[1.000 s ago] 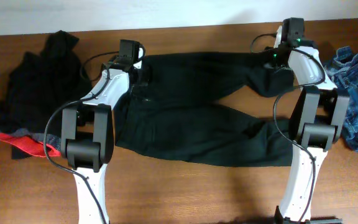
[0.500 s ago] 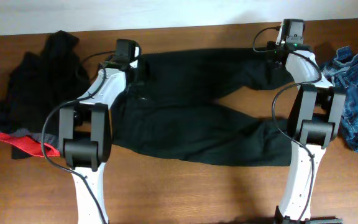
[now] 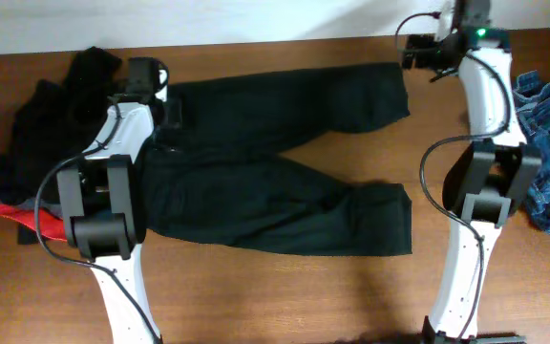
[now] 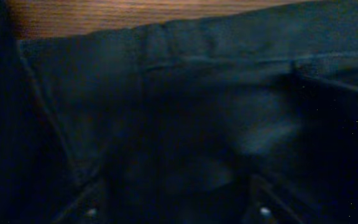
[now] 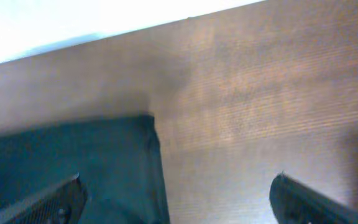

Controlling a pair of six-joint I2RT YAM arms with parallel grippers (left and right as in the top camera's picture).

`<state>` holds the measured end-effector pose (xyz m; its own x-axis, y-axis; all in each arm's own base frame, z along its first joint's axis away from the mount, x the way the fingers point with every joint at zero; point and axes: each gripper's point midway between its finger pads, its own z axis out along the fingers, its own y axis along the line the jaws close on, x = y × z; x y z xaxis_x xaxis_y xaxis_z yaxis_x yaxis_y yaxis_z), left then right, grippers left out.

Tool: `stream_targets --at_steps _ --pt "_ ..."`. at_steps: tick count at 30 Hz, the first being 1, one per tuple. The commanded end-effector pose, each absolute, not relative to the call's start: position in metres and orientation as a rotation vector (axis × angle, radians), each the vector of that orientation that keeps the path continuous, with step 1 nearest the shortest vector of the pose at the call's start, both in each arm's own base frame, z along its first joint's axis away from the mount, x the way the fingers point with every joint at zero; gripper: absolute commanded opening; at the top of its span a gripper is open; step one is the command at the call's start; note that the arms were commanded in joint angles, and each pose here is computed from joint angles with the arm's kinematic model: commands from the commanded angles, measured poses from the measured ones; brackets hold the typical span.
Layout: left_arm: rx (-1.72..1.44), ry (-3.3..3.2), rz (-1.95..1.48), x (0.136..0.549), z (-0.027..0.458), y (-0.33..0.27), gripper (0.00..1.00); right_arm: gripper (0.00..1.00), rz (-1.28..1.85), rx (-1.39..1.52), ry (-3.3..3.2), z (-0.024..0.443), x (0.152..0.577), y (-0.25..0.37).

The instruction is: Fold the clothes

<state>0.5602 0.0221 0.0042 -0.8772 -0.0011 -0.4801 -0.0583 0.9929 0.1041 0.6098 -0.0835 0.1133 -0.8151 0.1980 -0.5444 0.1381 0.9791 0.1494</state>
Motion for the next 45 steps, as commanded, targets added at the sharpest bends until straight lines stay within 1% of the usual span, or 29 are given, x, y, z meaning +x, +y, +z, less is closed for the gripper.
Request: stream_targets --at_steps 1,2,4,11,15,18,19,22,23,25,26,31,35,36,37,41,45 --pt "-0.012 2.796 0.292 0.531 -0.038 0.043 0.87 0.99 0.256 0.204 2.527 0.152 0.602 -0.066" --pt "-0.009 2.793 0.292 0.533 -0.031 0.042 0.99 0.99 0.257 0.207 2.537 0.160 0.597 -0.066" --pt "0.001 2.779 0.287 0.543 -0.005 0.037 0.99 0.99 0.263 0.215 2.569 0.171 0.583 -0.063" --pt "0.027 2.773 0.181 0.552 0.052 0.021 0.99 0.99 0.331 0.228 2.638 0.186 0.555 -0.051" --pt "0.046 2.758 0.068 0.547 0.105 0.008 0.99 0.99 0.356 0.271 2.640 0.216 0.533 -0.046" --pt "0.044 2.715 0.039 0.538 0.155 0.004 0.99 0.99 0.357 0.283 2.634 0.239 0.516 -0.043" --pt "0.044 2.695 0.041 0.529 0.181 0.004 0.99 0.99 0.358 0.285 2.641 0.252 0.501 -0.040" --pt "0.043 2.670 0.040 0.505 0.222 0.004 0.99 1.00 0.391 0.252 2.590 0.276 0.495 -0.031" --pt "0.027 2.662 0.037 0.494 0.236 0.004 0.99 0.96 0.421 0.238 2.570 0.286 0.493 -0.023" --pt "-0.012 2.657 0.027 0.481 0.252 0.004 0.99 0.94 0.467 0.203 2.544 0.298 0.488 -0.012" --pt "-0.029 2.653 0.022 0.467 0.266 0.004 0.99 0.92 0.493 0.162 2.513 0.315 0.482 0.001" --pt "-0.018 2.646 -0.020 0.419 0.306 -0.002 0.99 0.91 0.494 0.032 2.396 0.375 0.449 0.038" --pt "0.000 2.656 -0.084 0.389 0.323 -0.010 0.99 0.92 0.497 -0.063 2.296 0.422 0.412 0.063" --pt "0.003 2.663 -0.100 0.378 0.328 -0.012 0.99 0.93 0.507 -0.104 2.268 0.436 0.395 0.075" --pt "0.005 2.666 -0.108 0.370 0.331 -0.013 0.99 0.95 0.514 -0.123 2.259 0.442 0.387 0.081" --pt "0.012 2.625 -0.125 0.340 0.355 -0.016 0.99 0.96 0.461 -0.175 2.269 0.452 0.349 0.096" --pt "0.029 2.484 -0.147 0.303 0.397 -0.019 0.99 0.96 0.412 -0.201 2.371 0.433 0.308 0.103"
